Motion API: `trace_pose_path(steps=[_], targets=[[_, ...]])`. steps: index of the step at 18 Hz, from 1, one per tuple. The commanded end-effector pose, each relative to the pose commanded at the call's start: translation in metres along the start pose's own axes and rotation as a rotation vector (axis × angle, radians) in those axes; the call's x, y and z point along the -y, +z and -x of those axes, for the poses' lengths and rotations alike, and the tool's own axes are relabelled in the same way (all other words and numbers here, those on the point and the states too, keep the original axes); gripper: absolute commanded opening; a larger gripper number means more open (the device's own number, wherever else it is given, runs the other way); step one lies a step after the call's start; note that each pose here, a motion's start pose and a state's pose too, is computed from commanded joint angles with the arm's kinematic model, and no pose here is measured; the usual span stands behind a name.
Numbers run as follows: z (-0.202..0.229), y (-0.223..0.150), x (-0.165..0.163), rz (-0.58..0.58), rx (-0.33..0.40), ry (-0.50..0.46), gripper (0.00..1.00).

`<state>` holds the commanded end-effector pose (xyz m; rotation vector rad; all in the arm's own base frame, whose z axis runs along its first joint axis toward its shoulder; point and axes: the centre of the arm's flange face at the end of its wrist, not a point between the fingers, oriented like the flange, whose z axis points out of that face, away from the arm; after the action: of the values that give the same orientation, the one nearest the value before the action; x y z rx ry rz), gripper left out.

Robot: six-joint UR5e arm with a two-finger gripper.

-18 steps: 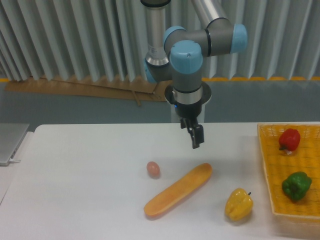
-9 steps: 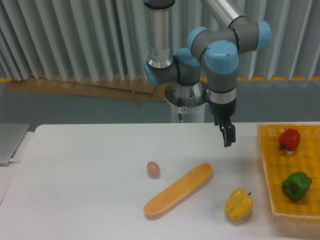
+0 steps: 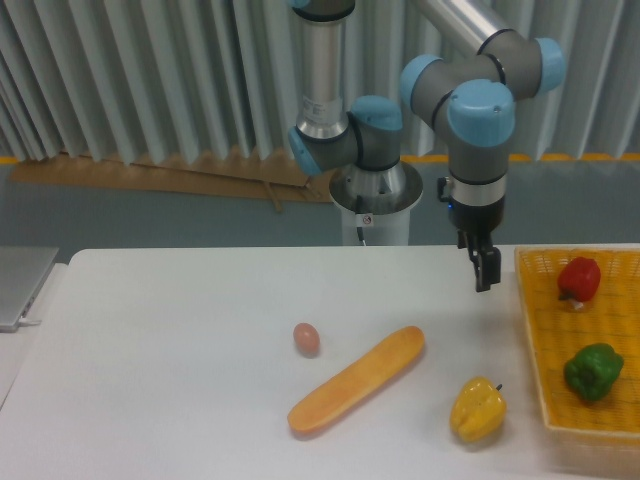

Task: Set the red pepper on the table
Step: 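Move the gripper toward the red pepper in the yellow basket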

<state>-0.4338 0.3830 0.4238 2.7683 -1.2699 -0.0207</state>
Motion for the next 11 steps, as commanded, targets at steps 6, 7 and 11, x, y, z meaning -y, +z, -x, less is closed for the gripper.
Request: trace_pose_path(steps=[6,7,11], targets=[[0.008,0.013,-0.022,-0.005,-0.001,-0.023,1.0],[0.01,0.016,-0.028,-0.004,0.002,-0.022,1.0],[0.014,0.027,-0.047,0.001,0.011,0.01,1.0]])
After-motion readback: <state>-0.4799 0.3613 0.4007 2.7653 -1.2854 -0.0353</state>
